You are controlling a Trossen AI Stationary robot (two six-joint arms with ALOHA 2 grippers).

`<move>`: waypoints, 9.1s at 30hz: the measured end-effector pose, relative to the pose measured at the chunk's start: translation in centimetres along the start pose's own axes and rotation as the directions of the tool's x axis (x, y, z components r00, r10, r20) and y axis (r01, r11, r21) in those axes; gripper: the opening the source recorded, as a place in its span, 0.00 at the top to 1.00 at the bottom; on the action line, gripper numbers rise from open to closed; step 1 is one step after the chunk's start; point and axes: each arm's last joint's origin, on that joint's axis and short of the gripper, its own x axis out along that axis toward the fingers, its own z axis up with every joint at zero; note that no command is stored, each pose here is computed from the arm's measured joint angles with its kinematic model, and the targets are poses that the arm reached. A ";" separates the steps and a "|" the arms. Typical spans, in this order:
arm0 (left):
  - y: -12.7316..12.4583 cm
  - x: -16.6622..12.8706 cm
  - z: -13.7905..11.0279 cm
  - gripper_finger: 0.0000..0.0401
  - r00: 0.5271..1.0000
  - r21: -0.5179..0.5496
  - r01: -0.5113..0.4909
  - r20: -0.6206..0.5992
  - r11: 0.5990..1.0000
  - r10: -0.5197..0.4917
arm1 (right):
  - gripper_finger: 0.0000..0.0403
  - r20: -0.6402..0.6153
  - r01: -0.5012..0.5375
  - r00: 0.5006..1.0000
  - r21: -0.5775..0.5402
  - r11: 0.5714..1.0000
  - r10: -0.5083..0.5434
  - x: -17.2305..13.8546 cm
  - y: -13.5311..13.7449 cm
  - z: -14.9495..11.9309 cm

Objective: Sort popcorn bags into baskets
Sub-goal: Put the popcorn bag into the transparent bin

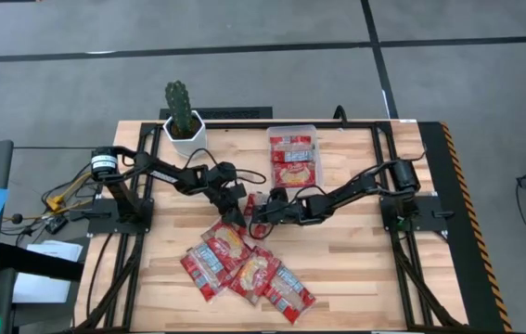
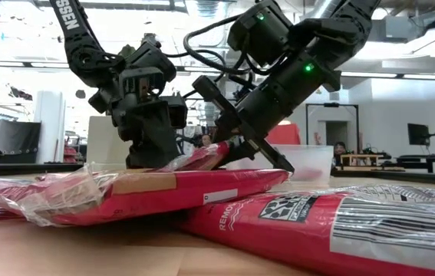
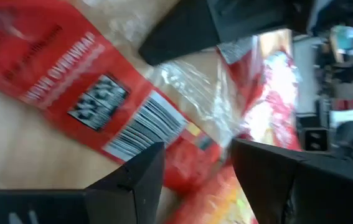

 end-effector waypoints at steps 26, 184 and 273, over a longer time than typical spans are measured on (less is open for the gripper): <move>-8.8 -10.7 3.2 0.56 0.928 0.190 0.180 0.293 0.965 -0.231 | 0.92 0.132 -0.074 0.980 -0.446 0.892 0.148 -12.8 5.5 11.0; -10.8 4.6 -15.5 0.75 0.776 -0.701 -0.226 0.291 0.676 0.560 | 0.43 -0.474 -0.266 0.877 -0.339 0.903 0.080 5.0 2.8 1.3; -13.5 -2.3 -6.1 0.75 0.801 -0.388 -0.090 0.520 0.917 0.299 | 0.84 -0.264 -0.296 0.864 -0.955 -0.009 -0.429 -11.1 -0.2 21.1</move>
